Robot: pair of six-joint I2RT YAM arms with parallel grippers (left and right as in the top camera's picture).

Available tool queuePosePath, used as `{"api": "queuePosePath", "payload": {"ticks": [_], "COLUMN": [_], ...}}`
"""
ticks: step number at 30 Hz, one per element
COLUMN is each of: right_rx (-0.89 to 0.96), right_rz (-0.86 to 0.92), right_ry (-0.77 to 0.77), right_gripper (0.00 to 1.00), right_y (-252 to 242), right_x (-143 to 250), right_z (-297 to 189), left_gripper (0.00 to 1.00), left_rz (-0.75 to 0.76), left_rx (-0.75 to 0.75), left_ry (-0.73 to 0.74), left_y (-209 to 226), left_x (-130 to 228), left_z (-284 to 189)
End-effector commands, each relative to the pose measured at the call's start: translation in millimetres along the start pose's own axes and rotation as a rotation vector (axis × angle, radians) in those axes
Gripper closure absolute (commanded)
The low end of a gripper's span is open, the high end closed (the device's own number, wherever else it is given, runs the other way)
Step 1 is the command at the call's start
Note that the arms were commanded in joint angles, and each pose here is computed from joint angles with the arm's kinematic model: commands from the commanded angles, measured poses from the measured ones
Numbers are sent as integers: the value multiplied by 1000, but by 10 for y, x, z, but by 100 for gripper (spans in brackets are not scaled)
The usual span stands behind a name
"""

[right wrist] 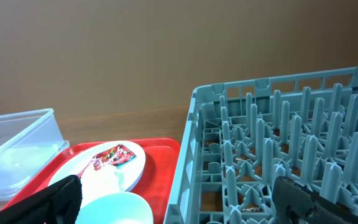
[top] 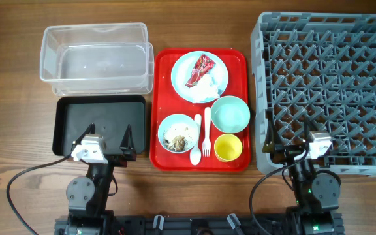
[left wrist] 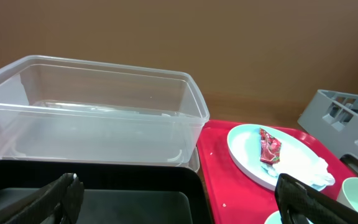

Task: Sort waste into correct bins and load items into the dishwasher rack
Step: 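Move the left gripper toward the red wrapper and tissue on the plate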

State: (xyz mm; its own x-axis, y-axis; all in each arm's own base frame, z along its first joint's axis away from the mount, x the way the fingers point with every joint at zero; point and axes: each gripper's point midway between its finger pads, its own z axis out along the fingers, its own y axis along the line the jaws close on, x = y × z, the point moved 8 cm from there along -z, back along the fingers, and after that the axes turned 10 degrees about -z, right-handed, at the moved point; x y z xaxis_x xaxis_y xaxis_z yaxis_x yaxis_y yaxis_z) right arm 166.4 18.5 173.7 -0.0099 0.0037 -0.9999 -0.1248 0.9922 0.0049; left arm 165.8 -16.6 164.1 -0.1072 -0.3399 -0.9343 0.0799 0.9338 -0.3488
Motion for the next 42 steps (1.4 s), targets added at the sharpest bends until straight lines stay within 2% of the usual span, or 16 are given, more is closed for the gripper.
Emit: {"api": "queuePosePath", "payload": {"ticks": [1, 32, 35, 39, 42], "right_rx": [7, 8, 7, 6, 9], "right_rz": [7, 8, 68, 86, 88], "right_ry": [-7, -13, -7, 25, 86], "right_gripper": [0, 0, 0, 0, 0], "right_y": [-5, -6, -5, -2, -1], "right_x": [-9, -18, -15, -178, -412], "right_z": [-2, -2, -2, -17, -20], "left_gripper": [0, 0, 0, 0, 0], "left_rz": [15, 15, -5, -38, -98], "left_rx": [15, 16, 16, 8, -31], "left_ry": [8, 6, 2, 24, 114], "left_y": [-6, -8, -9, -10, -39], "left_x": [20, 16, 11, 9, -65], "left_z": [0, 0, 0, -11, -50]}}
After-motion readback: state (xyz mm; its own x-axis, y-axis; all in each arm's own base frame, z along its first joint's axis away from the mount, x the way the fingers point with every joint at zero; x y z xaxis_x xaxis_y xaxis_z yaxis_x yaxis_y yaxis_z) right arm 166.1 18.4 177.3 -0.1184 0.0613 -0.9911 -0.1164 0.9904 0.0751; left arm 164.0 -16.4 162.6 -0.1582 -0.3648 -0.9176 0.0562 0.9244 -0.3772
